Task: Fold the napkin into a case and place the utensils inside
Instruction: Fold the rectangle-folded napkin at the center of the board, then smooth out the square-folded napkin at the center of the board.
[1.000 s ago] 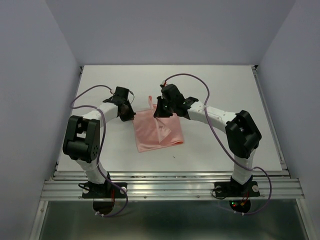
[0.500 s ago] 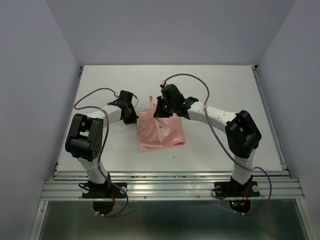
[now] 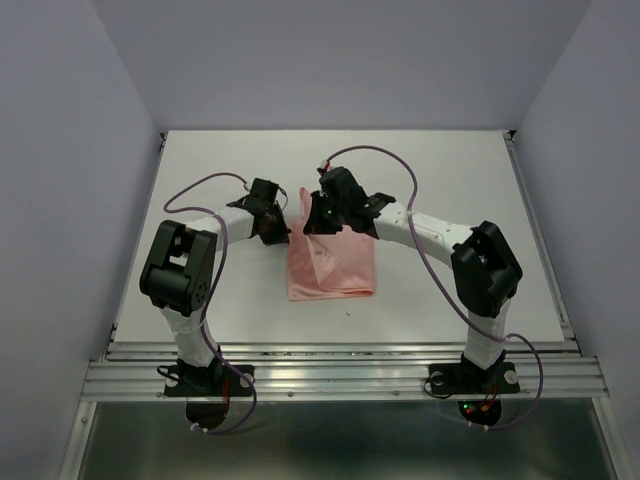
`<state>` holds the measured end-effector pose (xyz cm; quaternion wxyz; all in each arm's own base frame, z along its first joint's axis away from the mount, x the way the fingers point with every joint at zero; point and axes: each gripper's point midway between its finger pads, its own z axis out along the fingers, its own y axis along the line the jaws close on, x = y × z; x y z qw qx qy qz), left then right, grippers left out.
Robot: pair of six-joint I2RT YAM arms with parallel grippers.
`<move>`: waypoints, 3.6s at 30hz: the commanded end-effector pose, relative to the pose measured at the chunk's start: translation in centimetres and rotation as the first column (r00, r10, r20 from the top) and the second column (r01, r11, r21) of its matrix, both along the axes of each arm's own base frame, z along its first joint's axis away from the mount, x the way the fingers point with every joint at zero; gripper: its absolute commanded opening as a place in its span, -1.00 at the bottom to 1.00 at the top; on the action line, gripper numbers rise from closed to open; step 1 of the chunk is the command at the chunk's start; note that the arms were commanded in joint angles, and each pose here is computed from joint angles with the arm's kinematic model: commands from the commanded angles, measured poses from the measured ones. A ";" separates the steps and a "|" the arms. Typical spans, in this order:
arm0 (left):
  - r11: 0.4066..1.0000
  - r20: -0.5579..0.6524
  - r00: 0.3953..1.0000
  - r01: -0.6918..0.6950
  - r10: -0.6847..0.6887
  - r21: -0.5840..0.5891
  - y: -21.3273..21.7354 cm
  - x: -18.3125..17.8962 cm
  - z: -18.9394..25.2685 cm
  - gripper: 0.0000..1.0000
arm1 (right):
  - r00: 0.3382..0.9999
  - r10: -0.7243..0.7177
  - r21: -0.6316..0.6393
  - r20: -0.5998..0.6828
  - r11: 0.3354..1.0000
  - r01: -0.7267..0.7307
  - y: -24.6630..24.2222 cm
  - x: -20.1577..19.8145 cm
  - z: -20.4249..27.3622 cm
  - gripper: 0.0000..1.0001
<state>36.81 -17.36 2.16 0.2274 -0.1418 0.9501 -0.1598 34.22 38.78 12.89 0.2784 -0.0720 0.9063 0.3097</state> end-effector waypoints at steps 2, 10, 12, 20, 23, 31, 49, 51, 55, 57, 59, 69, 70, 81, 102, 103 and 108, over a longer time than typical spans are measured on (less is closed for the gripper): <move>1.000 -0.029 0.999 0.014 -0.013 0.011 -0.1 -0.2 -0.4 -1.00 | 0.999 0.004 0.061 0.040 0.998 -0.007 1.8 0.1 2.9 -0.99; 1.000 -0.034 0.999 0.017 -0.017 0.010 -0.1 -0.6 -0.6 -1.00 | 1.000 0.007 0.051 0.001 0.999 -0.007 2.7 0.1 1.0 -0.99; 1.000 -0.034 0.999 0.019 -0.018 0.010 -0.1 -0.7 -0.5 -1.00 | 1.000 0.005 0.045 -0.008 0.999 -0.004 2.8 0.1 0.5 -0.99; 1.000 0.003 1.000 0.001 -0.001 -0.016 0.4 -0.5 1.3 -1.00 | 0.999 0.033 0.047 -0.028 0.998 -0.031 3.9 0.0 -0.4 -0.99; 1.000 0.007 1.000 0.002 -0.002 -0.004 0.9 -0.4 1.7 -1.00 | 0.999 0.042 0.058 -0.028 0.997 -0.041 4.5 0.2 -0.2 -0.99; 0.999 -0.005 0.999 -0.036 0.036 0.018 3.3 -0.9 2.8 -0.58 | 0.992 0.105 0.074 -0.068 0.992 -0.100 6.2 -0.4 -1.3 -0.35; 0.994 0.104 0.989 -0.106 0.107 -0.020 8.8 -0.9 8.0 -0.35 | 0.985 0.170 0.027 -0.042 0.985 -0.169 2.9 -3.5 -1.1 -0.06; 0.997 0.084 0.994 -0.073 0.074 -0.018 8.3 -1.7 7.3 -0.35 | 0.990 0.139 -0.024 -0.036 0.990 -0.140 0.9 -4.1 -1.8 -0.06; 1.000 0.018 1.000 -0.017 0.017 -0.005 7.4 -4.0 5.2 -0.28 | 0.999 -0.003 -0.120 0.040 0.993 0.008 -3.1 -3.1 -1.5 -0.05; 1.000 0.005 1.000 0.003 -0.003 -0.014 6.6 -5.2 5.0 -0.04 | 0.996 -0.085 -0.149 0.023 0.985 0.087 -6.3 -2.2 -2.7 -0.05; 1.000 -0.025 1.000 0.011 -0.012 -0.016 6.2 -6.8 4.5 0.17 | 0.992 -0.124 -0.153 0.006 0.980 0.124 -8.3 -2.0 -3.0 -0.05; 0.995 -0.143 0.984 -0.102 0.103 0.017 6.0 -13.1 1.4 0.18 | 0.979 -0.203 -0.181 -0.034 0.964 0.194 -13.8 -1.5 -4.6 0.04; 0.995 -0.153 0.983 -0.103 0.103 0.011 5.8 -13.6 1.1 0.18 | 0.978 -0.206 -0.182 -0.038 0.964 0.195 -13.9 -1.5 -4.7 0.04; 0.996 -0.178 0.980 -0.084 0.089 0.038 4.6 -13.9 -0.9 -0.15 | 0.977 -0.210 -0.196 -0.045 0.961 0.197 -14.1 -1.7 -5.3 0.06; 0.990 -0.118 0.986 -0.112 0.121 0.082 4.7 -11.6 -1.0 -0.18 | 0.974 -0.221 -0.198 -0.050 0.958 0.207 -14.4 -1.5 -5.5 0.07; 0.990 -0.120 0.986 -0.109 0.119 0.085 4.6 -11.5 -1.1 -0.24 | 0.974 -0.220 -0.199 -0.053 0.958 0.206 -14.4 -1.5 -5.6 0.07; 0.987 -0.108 0.987 -0.103 0.117 0.126 4.9 -10.4 -1.6 -0.79 | 0.973 -0.224 -0.197 -0.056 0.958 0.210 -14.6 -1.3 -5.6 0.07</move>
